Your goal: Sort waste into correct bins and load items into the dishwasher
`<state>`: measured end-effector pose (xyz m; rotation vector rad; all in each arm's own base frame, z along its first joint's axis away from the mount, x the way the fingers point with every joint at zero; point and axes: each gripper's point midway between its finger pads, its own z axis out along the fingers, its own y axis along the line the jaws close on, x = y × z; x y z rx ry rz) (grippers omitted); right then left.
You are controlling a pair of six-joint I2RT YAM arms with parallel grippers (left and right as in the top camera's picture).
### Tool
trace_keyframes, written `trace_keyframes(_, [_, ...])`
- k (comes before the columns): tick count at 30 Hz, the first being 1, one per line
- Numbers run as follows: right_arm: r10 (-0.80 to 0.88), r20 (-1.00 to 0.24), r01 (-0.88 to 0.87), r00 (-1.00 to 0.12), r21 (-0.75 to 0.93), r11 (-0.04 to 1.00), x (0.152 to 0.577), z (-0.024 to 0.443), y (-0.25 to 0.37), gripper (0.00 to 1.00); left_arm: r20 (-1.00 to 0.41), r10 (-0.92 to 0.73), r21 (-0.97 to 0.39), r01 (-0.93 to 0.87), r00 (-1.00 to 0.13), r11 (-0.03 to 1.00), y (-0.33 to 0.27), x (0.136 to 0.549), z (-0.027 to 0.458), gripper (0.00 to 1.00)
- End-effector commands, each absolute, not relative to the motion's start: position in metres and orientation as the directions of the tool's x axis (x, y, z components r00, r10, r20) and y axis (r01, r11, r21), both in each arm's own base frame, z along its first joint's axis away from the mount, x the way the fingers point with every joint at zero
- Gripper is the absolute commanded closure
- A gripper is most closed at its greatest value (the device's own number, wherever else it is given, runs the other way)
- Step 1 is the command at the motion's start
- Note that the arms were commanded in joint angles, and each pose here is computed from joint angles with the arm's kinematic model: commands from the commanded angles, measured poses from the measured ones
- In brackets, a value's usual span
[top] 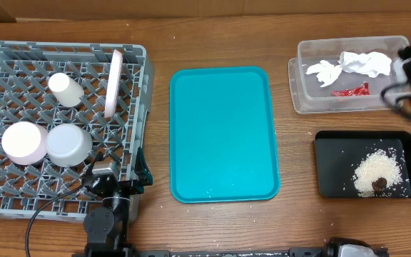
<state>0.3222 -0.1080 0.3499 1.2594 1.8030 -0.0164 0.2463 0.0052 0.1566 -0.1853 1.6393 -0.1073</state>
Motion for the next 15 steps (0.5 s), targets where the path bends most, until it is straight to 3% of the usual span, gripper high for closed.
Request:
trace_keyframes(1, [0.759, -0.644, 0.709, -0.097, 0.491, 0.506, 0.313, 0.316, -0.093, 0.0, -0.981, -0.183, -0.18, -0.057, -0.06, 0.982, 0.005, 0.246, 0.158, 0.0])
trace_keyframes(15, [0.7, -0.71, 0.48, -0.077, 0.589, 0.65, 0.255, 0.271, -0.059, 0.0, -0.981, -0.183, -0.18, -0.057, -0.06, 0.982, 0.005, 0.246, 0.158, 0.0])
